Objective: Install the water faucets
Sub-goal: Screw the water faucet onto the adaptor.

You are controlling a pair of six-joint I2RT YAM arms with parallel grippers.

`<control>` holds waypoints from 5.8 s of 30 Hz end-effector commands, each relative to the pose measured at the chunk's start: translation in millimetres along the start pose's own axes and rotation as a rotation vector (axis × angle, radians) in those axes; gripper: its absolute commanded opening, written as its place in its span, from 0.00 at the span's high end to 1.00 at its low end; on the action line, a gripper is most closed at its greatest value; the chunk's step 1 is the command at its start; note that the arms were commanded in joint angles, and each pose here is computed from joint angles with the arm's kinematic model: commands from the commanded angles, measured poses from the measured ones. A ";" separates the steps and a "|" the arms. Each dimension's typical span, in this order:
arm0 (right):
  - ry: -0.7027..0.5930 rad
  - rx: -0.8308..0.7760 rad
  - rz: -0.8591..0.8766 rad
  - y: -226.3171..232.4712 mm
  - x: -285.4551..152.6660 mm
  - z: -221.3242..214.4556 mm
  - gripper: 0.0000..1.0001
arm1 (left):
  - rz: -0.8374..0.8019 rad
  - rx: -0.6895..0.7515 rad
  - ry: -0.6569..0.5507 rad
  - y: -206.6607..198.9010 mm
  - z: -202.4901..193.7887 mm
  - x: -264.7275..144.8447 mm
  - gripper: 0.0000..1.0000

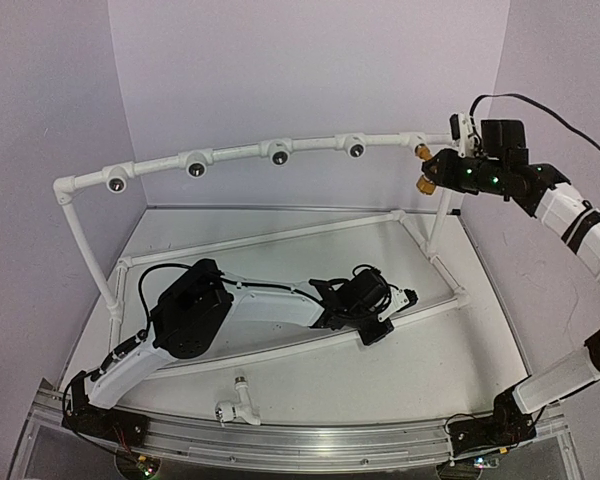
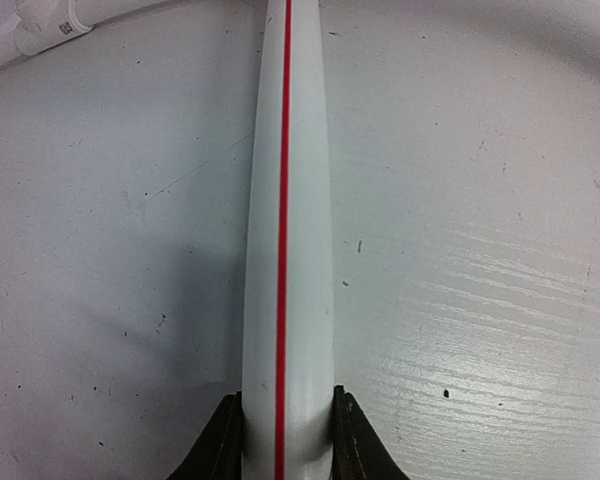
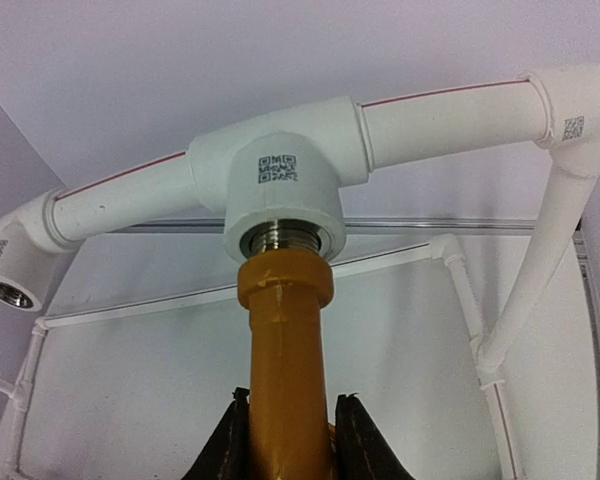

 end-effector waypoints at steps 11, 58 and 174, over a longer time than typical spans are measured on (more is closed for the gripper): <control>-0.115 0.704 0.676 56.8 -2.0 23.2 1.00 | -0.203 0.012 0.544 -60.9 -163.9 29.9 1.00; 0.058 -2.206 -0.504 5.1 -46.2 12.2 0.06 | -0.209 0.014 0.546 -60.7 -163.5 32.2 1.00; -0.178 -0.490 -0.101 -20.0 -5.2 23.5 0.71 | -0.210 0.009 0.550 -60.1 -163.6 32.2 1.00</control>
Point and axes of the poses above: each gripper's point midway between its finger pads, its own x axis out along the fingers, its own y axis along the line the jaws close on, z = x × y, the point moved 6 cm from there along -x, back along the fingers, and after that the axes turned 1 degree about -x, right-handed, at the moved point
